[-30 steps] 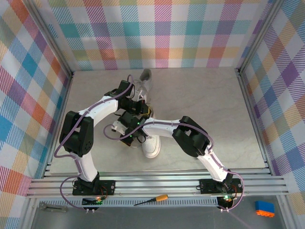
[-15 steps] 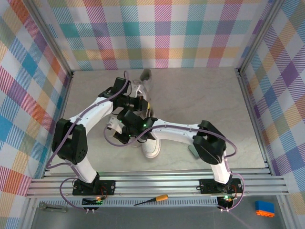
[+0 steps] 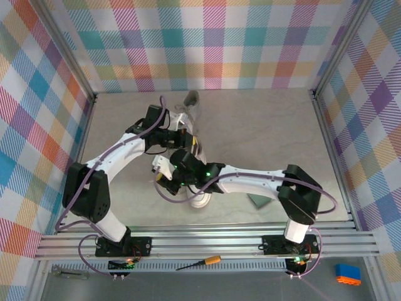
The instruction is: Tie the shoes
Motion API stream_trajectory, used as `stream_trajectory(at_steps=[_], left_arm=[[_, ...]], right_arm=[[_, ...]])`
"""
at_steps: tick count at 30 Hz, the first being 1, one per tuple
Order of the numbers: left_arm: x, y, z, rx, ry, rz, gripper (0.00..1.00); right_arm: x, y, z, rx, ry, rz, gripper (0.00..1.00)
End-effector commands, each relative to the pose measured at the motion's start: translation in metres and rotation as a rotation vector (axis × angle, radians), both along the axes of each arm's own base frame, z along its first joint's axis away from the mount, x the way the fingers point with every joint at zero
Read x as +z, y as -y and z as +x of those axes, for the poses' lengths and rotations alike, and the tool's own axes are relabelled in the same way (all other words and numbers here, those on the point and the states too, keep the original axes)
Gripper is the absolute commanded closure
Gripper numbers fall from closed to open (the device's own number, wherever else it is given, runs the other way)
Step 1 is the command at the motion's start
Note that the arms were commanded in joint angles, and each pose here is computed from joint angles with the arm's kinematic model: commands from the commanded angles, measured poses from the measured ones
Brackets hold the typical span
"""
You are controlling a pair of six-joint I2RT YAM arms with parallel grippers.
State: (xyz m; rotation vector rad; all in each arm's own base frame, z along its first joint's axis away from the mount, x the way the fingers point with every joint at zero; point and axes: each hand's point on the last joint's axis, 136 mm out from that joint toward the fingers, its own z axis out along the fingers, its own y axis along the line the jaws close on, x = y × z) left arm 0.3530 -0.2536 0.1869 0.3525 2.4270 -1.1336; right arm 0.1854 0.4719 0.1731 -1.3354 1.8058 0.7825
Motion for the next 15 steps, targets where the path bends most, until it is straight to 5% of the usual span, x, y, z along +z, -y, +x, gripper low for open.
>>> stream_trajectory(at_steps=[1,15], left_arm=[[0.031,-0.002,0.0,-0.006,0.122,-0.053,1.0],[0.033,-0.007,-0.007,0.013,0.142,-0.065,1.0]], right_arm=[[0.036,0.016,-0.008,-0.084,-0.065,0.159,1.0],[-0.014,0.147,0.013,-0.661,-0.317,0.271,1.0]])
